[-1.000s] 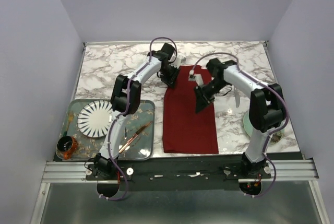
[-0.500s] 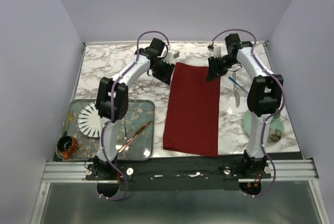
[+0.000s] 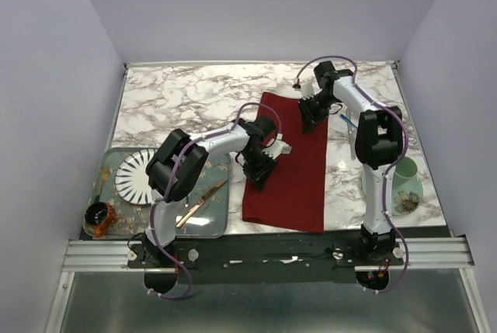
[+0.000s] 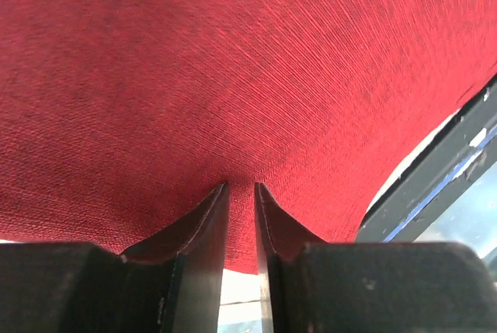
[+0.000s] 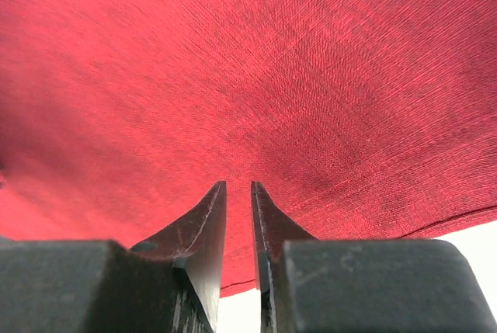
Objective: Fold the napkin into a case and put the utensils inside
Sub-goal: Move the rectangle-folded napkin to the center of the board.
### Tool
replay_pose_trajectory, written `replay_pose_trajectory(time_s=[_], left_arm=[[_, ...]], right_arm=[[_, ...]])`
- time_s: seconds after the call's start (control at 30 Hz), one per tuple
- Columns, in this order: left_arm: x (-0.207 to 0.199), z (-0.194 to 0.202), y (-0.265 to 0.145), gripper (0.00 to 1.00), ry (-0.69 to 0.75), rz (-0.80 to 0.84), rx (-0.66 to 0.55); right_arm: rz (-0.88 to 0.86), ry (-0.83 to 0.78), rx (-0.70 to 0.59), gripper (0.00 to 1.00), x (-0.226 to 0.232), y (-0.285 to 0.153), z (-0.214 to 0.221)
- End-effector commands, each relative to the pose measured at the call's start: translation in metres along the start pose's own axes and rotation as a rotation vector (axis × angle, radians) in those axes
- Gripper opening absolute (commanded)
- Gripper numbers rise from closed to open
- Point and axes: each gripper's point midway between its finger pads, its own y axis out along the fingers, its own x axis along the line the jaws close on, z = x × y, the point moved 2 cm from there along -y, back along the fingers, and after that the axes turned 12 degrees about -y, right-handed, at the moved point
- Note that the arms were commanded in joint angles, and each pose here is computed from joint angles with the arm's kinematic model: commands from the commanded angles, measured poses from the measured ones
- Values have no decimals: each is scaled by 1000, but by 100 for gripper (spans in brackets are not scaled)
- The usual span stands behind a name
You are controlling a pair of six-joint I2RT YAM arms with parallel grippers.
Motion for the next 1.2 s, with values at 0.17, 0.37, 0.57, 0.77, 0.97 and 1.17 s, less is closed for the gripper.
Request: replay_pose_trajectory(time_s=[0.17, 0.37, 0.57, 0.77, 0.97, 1.17], left_arm=[[104, -76, -17, 36, -149, -210, -124], [71, -105, -83, 60, 114, -113, -289], [43, -51, -92, 68, 441, -165, -218], [51, -28, -64, 72, 531, -260, -102], [49, -23, -33, 74, 643, -302, -27], [57, -4, 1, 73, 780, -349, 115]], right_arm=[[115, -2, 239, 25, -28, 5, 45], [131, 15, 241, 25, -34, 0, 47], [148, 8, 235, 26, -37, -6, 41], [161, 2, 259, 25, -43, -10, 49], [151, -7, 267, 26, -41, -11, 51], [152, -22, 282, 26, -43, -11, 53]])
